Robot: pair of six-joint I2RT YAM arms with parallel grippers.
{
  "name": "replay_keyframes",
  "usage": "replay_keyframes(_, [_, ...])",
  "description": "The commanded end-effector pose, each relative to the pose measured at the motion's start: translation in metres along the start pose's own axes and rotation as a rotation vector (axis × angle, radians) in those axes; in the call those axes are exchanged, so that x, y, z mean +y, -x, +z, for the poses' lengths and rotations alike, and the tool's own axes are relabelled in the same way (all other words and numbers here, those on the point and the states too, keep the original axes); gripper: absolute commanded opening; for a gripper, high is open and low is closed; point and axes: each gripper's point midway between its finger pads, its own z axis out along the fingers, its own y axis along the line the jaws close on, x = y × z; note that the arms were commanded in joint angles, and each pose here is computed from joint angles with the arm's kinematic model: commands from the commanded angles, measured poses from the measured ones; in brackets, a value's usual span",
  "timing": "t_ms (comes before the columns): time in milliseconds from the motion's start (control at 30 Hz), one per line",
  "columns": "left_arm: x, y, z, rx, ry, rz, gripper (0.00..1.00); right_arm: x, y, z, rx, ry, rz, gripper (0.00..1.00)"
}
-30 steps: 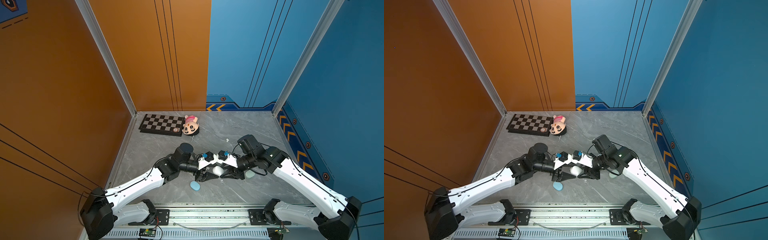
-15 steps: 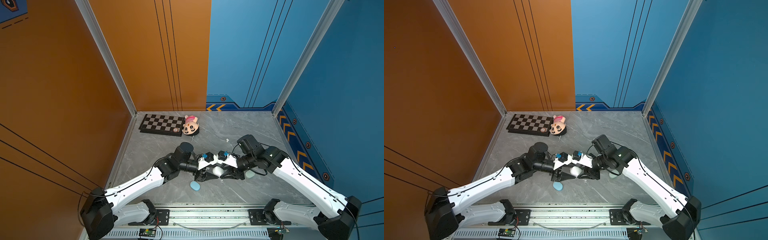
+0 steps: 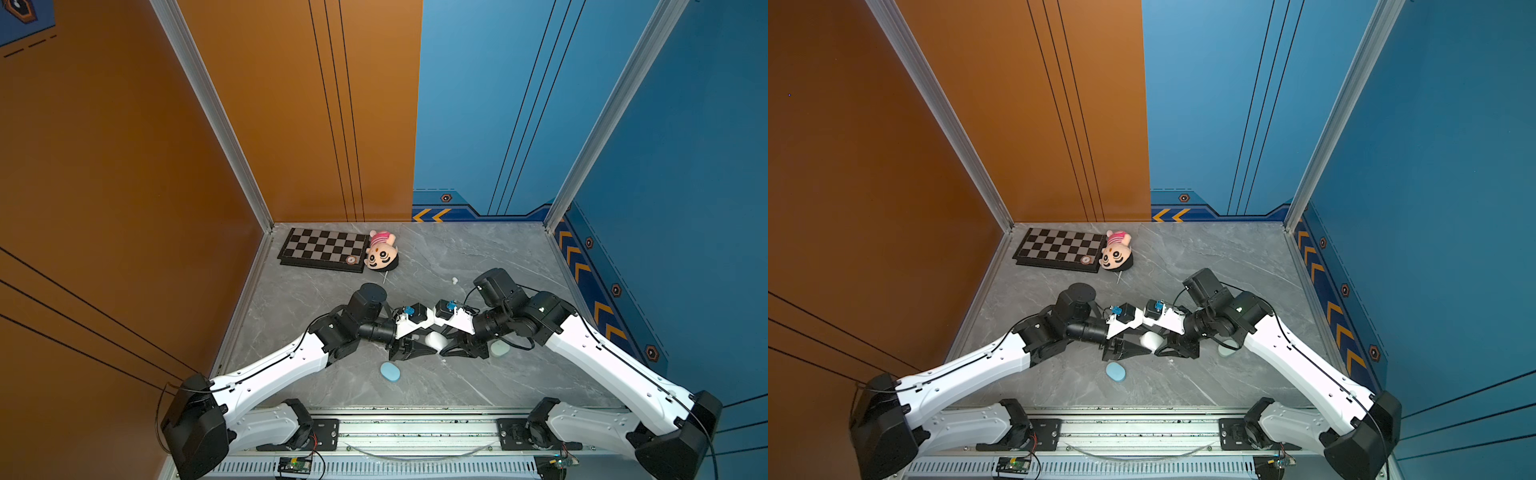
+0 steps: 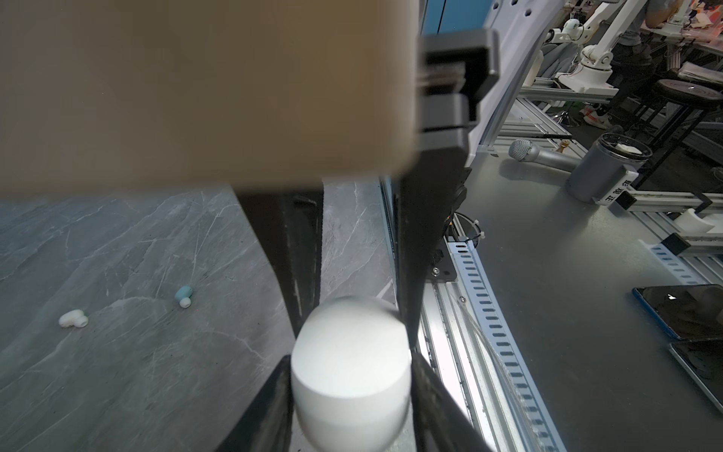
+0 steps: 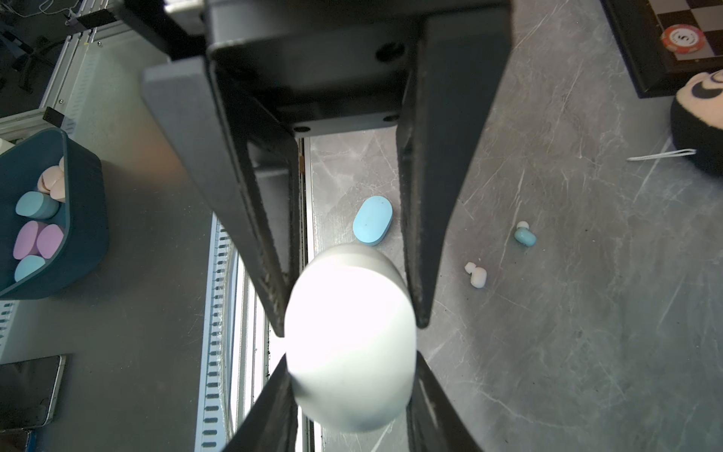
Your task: Insert the wireless bluetooth earbuds into the charging case
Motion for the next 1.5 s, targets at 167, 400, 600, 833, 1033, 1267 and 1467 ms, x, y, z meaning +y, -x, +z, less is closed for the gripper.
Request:
replay_keyframes(167, [0.000,-0.009,0.003,0.030,-0.011,-0.004,0.43,0.001,0.038,-0.003,-0.122,0.003,-0.026,0.24])
replay_keyframes(400, [-0.001,-0.010,-0.002,0.033,0.007,-0.005,0.55,-0.001,0.038,-0.005,-0.135,-0.010,-0.015,0.24])
replay_keyframes(600, [-0.001,-0.010,-0.005,0.022,0.009,-0.025,0.52,0.000,0.040,-0.008,-0.143,-0.012,-0.023,0.24])
replay_keyframes(833, [0.001,-0.009,-0.007,0.005,0.013,-0.045,0.46,0.003,0.039,-0.011,-0.150,-0.016,-0.044,0.24])
replay_keyframes(1033, [0.000,-0.010,-0.010,0.006,0.016,-0.048,0.54,0.004,0.040,-0.013,-0.157,-0.023,-0.052,0.24])
replay_keyframes(1267, [0.001,-0.008,-0.013,-0.004,0.023,-0.053,0.56,0.007,0.042,-0.018,-0.169,-0.031,-0.059,0.24])
replay_keyframes(1467, [0.002,0.002,-0.015,-0.034,0.025,-0.058,0.53,0.007,0.034,-0.015,-0.154,-0.037,-0.049,0.24])
